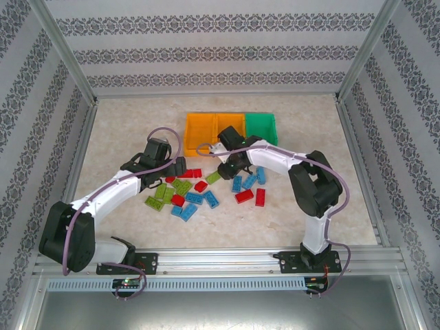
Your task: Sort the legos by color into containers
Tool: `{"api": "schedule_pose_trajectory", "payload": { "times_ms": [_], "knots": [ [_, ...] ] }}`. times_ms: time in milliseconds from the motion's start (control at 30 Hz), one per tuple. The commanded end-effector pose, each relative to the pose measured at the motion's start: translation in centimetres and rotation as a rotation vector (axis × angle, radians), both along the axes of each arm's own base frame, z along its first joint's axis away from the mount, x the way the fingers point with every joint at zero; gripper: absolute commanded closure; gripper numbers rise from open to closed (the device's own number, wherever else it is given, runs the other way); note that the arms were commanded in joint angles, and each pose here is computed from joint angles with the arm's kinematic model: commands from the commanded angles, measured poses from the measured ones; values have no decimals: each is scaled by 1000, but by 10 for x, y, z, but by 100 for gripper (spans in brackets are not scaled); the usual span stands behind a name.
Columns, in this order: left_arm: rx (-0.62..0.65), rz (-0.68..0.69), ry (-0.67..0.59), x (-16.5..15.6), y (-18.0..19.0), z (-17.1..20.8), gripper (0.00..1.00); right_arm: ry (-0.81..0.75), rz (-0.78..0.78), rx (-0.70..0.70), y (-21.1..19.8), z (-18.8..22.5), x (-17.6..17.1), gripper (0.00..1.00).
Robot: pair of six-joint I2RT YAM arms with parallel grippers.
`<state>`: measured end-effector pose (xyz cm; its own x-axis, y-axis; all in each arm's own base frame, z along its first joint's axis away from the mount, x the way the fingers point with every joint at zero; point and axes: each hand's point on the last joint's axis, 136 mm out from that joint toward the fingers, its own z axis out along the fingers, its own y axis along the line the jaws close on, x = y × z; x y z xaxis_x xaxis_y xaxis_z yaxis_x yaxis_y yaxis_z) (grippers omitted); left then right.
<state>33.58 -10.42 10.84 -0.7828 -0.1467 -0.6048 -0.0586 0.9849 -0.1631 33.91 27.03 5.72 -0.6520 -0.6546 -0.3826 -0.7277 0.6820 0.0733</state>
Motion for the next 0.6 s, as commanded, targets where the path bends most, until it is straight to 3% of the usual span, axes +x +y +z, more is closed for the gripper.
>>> {"api": "schedule_pose_trajectory", "payload": {
  "times_ms": [0, 167, 567],
  "knots": [
    [20, 21, 14, -11, 6, -1, 0, -62, -109, 198, 8, 51, 32, 73],
    [25, 51, 24, -16, 11, -3, 1, -38, -293, 302, 1, 67, 72, 71],
    [60, 149, 142, -40, 28, -25, 0, 1, -586, 212, -13, 43, 126, 68]
  ]
}}
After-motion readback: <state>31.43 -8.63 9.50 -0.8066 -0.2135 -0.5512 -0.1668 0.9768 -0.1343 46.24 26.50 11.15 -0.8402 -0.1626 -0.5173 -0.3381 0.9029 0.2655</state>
